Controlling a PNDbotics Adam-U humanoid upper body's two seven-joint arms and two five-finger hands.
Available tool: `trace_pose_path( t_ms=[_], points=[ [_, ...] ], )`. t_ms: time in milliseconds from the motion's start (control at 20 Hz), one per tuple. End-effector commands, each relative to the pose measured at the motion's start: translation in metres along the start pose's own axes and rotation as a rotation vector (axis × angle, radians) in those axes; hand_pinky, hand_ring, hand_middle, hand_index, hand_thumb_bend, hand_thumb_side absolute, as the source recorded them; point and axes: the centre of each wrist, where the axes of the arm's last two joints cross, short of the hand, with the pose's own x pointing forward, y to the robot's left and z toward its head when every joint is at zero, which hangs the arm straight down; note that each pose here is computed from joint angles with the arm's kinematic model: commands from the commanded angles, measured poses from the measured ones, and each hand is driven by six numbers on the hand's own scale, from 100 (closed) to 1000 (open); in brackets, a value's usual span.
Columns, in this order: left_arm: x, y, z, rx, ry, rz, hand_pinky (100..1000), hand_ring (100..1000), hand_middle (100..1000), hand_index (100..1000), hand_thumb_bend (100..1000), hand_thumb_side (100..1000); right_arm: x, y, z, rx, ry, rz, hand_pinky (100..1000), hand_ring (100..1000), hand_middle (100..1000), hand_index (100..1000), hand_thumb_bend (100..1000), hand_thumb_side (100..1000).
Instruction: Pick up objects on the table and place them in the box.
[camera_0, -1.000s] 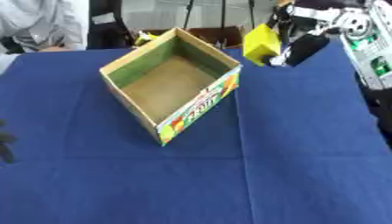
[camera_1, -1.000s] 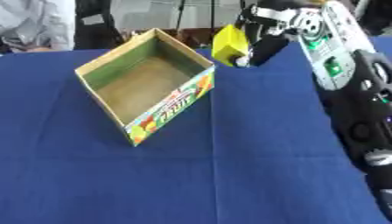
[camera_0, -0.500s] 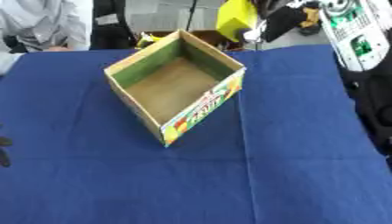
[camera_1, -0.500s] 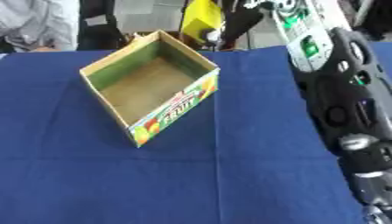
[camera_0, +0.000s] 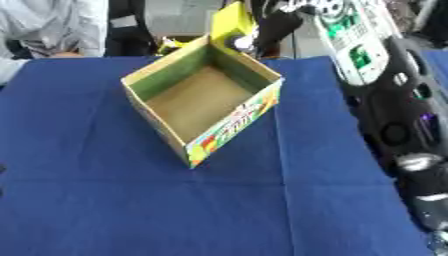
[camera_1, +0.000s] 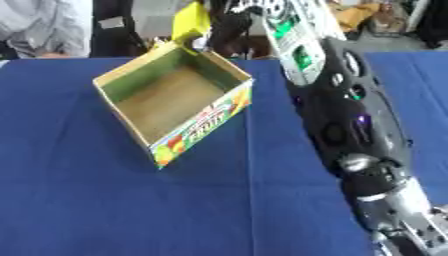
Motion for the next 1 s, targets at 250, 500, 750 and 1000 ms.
trace_pose_path(
  t_ms=[250, 500, 750, 1000],
  points=[
    [0.007, -0.001, -0.006, -0.016, -0.038, 0.008, 242, 463, 554, 881, 345, 952, 0.023, 0.023, -0.015, 0.018, -0.009, 0.028, 723, 684, 374, 381, 379, 247],
    [0.008, -0.002, -0.007, -0.016, -0.042, 0.014, 241, 463, 554, 881, 345, 952, 0.025, 0.052, -0.023, 0.079, 0.012, 0.040, 721, 684, 376, 382, 365, 229],
    [0.008, -0.003, -0.008, -0.017, -0.045, 0.018, 241, 462, 553, 881, 345, 951, 0.023, 0.073, -0.030, 0.113, 0.052, 0.041, 719, 684, 378, 383, 353, 209],
    [0.008, -0.004, -0.008, -0.017, -0.047, 0.020, 241, 462, 553, 881, 343, 950, 0.020, 0.088, -0.033, 0.136, 0.075, 0.042, 717, 683, 379, 383, 346, 203]
  ],
)
